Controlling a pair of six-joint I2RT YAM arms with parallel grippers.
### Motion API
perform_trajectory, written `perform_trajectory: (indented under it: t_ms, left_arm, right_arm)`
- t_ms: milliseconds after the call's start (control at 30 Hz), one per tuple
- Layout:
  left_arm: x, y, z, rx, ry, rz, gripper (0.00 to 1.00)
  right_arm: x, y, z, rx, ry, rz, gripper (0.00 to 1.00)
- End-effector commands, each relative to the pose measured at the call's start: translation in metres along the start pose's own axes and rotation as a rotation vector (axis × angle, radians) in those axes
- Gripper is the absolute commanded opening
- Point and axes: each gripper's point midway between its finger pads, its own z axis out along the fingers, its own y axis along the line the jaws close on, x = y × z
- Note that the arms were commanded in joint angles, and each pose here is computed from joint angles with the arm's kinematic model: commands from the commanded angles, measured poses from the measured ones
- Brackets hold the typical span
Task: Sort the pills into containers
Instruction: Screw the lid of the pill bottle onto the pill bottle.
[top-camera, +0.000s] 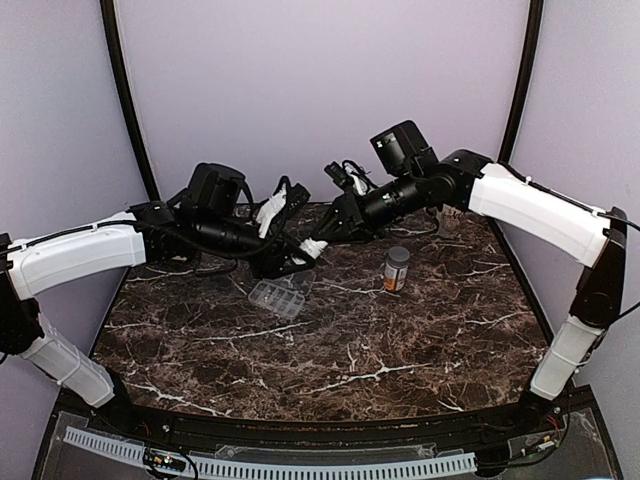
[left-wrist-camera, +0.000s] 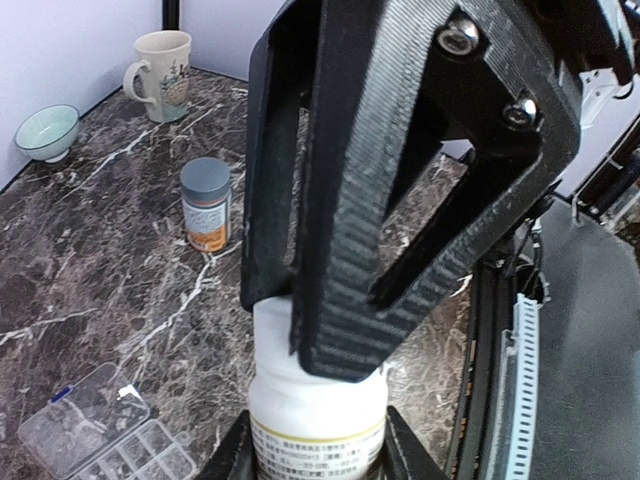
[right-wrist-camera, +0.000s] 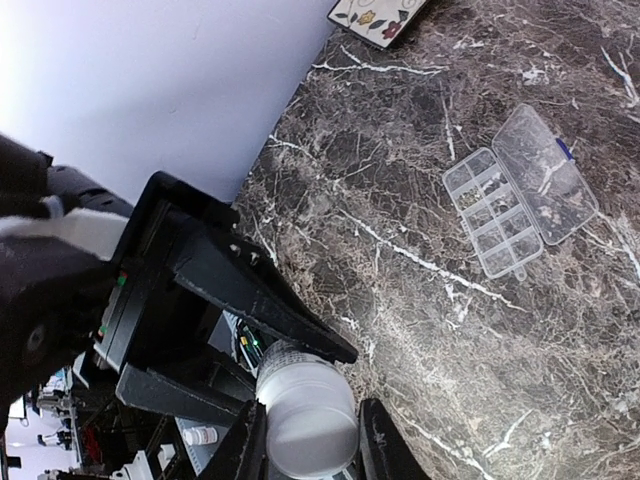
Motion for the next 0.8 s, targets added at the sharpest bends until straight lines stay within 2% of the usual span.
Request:
perform_trajectory:
  t_ms: [0,300,467,767]
  left_arm:
    - [-0.088,-0.024,-0.019,-0.118,-0.289,0.260,0.00]
    - [-0.098,-0.030,-0.014,-0.376,-0.383,0.395,0.00]
    - [-0.103,-0.031,-0.007,-0.504,-0.438,0.423,0.00]
    - [-0.113,-0.044,-0.010,-0.634,-0.534,0.473,0.00]
  right_arm:
    - [0.020,0.018,0.037,-0.067,0.077,-0.015,0.00]
    - [0.018,-0.001,0.047,0.005,0.075,0.037,0.00]
    - [0.015,-0.007,0.050,0.038,0.069,0.057,0.00]
    - [0.013,-0.018,0.053,0.064,0.061,0.096,0.00]
